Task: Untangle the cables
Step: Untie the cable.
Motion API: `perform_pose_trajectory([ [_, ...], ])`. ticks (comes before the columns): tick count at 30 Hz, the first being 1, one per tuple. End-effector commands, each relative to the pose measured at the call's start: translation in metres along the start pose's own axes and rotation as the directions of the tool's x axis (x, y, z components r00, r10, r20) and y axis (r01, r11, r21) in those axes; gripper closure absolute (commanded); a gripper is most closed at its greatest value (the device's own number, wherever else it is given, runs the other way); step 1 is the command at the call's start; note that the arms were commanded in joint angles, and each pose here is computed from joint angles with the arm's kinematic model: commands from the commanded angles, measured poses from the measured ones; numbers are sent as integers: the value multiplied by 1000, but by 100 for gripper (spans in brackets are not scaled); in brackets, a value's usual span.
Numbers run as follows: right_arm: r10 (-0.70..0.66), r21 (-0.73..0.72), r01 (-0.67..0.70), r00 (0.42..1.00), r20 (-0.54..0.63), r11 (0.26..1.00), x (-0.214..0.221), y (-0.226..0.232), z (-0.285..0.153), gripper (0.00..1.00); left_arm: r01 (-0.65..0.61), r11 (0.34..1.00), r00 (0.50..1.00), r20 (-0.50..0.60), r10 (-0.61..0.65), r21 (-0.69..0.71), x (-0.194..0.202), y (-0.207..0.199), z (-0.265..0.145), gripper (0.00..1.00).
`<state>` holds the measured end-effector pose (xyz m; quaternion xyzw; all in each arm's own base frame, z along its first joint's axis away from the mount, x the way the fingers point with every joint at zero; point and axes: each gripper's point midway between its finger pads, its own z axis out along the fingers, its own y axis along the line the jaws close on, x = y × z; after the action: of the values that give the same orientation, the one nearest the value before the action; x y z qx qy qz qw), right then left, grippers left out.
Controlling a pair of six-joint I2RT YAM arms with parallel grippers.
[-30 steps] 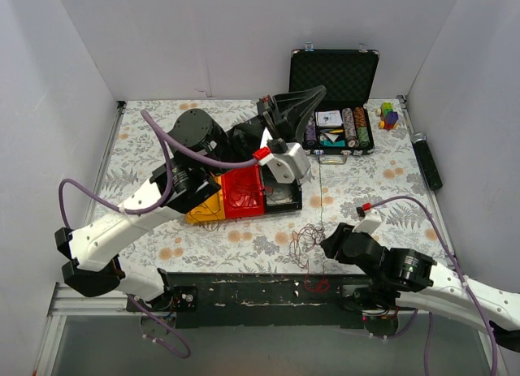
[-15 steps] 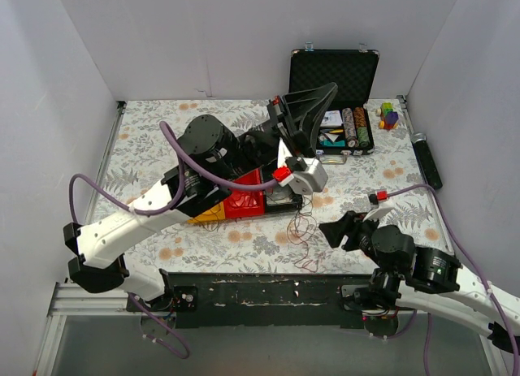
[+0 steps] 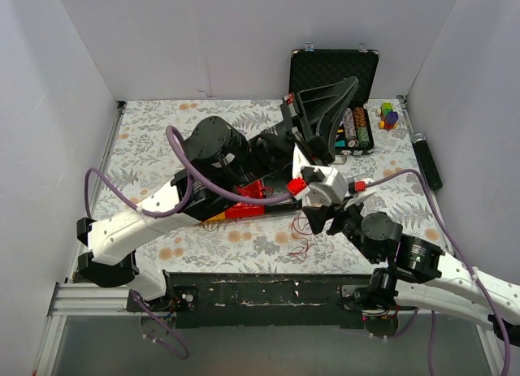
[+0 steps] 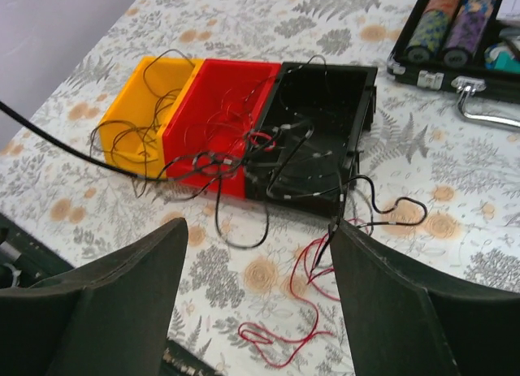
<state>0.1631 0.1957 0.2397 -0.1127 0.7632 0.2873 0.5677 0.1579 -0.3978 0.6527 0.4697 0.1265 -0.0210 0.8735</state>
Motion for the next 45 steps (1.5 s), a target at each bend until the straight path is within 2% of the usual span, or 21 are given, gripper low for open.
perform_pose_trajectory([
  [1,-84,92,73,990,113,993,-29,-6,16,22,-63,995,997,38,66,-80,-36,39,-4,99],
  [5,-98,129,85,990,99,988,-11,-11,28,24,-87,988,995,42,93,-124,-58,54,-3,99],
  [8,-68,119,51,987,143,992,-17,-7,32,27,-103,983,993,39,110,-155,-65,63,0,99],
  [12,-57,97,36,975,216,995,-47,4,32,53,-105,976,992,48,117,-193,-72,75,2,99],
  [21,-97,101,63,921,378,993,-134,26,22,98,-60,975,996,53,72,-213,-83,81,-6,98],
  [28,-117,83,89,895,430,993,-174,44,25,99,18,986,1000,9,-17,-166,-69,60,-18,99],
  [33,-59,3,66,868,493,998,-201,59,13,99,180,976,980,-69,-189,-123,-49,34,-30,98],
  [36,-33,-26,55,851,524,998,-218,61,-1,99,288,956,945,-144,-294,-56,-32,2,-48,94],
  [40,-3,-61,43,835,550,997,-230,60,-19,99,439,898,863,-298,-407,44,9,-50,-78,93],
  [45,29,-94,28,834,551,995,-231,55,-34,99,524,852,782,-404,-474,16,62,-67,-101,94],
])
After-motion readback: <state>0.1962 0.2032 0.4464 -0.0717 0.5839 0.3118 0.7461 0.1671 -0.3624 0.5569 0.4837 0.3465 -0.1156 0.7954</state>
